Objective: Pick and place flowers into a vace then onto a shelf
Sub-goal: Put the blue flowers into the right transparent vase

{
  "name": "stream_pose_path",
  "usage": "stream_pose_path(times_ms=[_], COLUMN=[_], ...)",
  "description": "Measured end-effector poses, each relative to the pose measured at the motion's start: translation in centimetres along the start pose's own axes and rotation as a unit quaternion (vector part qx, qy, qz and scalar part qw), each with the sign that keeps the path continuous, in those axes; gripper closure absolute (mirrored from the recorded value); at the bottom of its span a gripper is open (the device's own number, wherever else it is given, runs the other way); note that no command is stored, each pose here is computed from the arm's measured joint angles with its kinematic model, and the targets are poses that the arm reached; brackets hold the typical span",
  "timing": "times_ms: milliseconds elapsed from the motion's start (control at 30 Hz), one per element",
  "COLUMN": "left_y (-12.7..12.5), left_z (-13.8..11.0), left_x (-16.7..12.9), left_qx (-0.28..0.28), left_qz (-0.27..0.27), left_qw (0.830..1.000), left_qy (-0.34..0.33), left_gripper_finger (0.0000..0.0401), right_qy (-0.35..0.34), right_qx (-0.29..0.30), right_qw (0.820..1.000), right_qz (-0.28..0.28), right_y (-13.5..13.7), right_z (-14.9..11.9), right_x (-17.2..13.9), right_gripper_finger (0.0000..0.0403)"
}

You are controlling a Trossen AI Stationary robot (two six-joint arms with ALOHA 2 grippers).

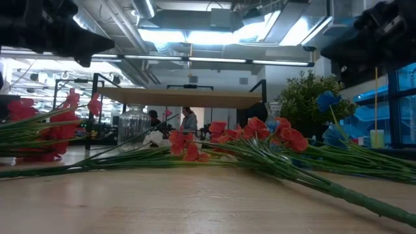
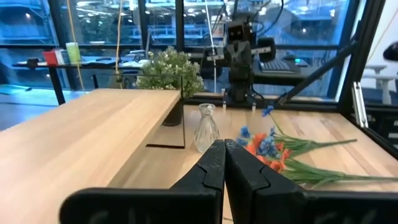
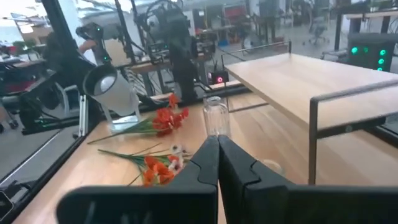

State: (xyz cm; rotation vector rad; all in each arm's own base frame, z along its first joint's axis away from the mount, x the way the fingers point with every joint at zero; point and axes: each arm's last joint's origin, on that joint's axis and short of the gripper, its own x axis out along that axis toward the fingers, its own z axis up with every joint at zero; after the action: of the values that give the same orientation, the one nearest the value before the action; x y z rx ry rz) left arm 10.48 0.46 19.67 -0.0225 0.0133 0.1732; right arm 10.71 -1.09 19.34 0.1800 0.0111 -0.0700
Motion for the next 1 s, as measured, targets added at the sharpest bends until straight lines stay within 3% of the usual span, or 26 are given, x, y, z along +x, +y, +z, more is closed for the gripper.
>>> stream_pose_path(times_ms=[233, 367, 500, 667, 1000], left_y=[-0.2, -0.3, -0.3, -0.4, -0.4], left_z=[0.9, 1.1, 1.3, 1.3, 1.3], left_x=[0.9, 1.2, 1.4, 1.5, 1.5], left_qx=[0.006, -0.002, -0.004, 0.009, 0.013], left_qz=[-0.001, -0.002, -0.002, -0.009, -0.011], left_qw=[1.0, 0.999, 0.999, 0.999, 0.999], left_qy=[0.03, 0.039, 0.043, 0.047, 0.045], left_gripper_finger=[0.0399, 0.0399, 0.0399, 0.0399, 0.0398], right_qy=[0.113, 0.187, 0.202, 0.219, 0.299], right_qx=[0.054, 0.079, 0.056, 0.027, 0.076], right_qw=[0.991, 0.979, 0.978, 0.975, 0.948], right_qz=[-0.053, -0.028, -0.012, -0.029, -0.08], right_y=[0.6, 2.3, 4.8, 7.6, 11.6], right_z=[1.7, 2.4, 4.1, 5.1, 3.6], right_x=[2.1, 3.6, 4.8, 5.3, 5.6], right_gripper_finger=[0.0402, 0.0402, 0.0403, 0.0403, 0.0403])
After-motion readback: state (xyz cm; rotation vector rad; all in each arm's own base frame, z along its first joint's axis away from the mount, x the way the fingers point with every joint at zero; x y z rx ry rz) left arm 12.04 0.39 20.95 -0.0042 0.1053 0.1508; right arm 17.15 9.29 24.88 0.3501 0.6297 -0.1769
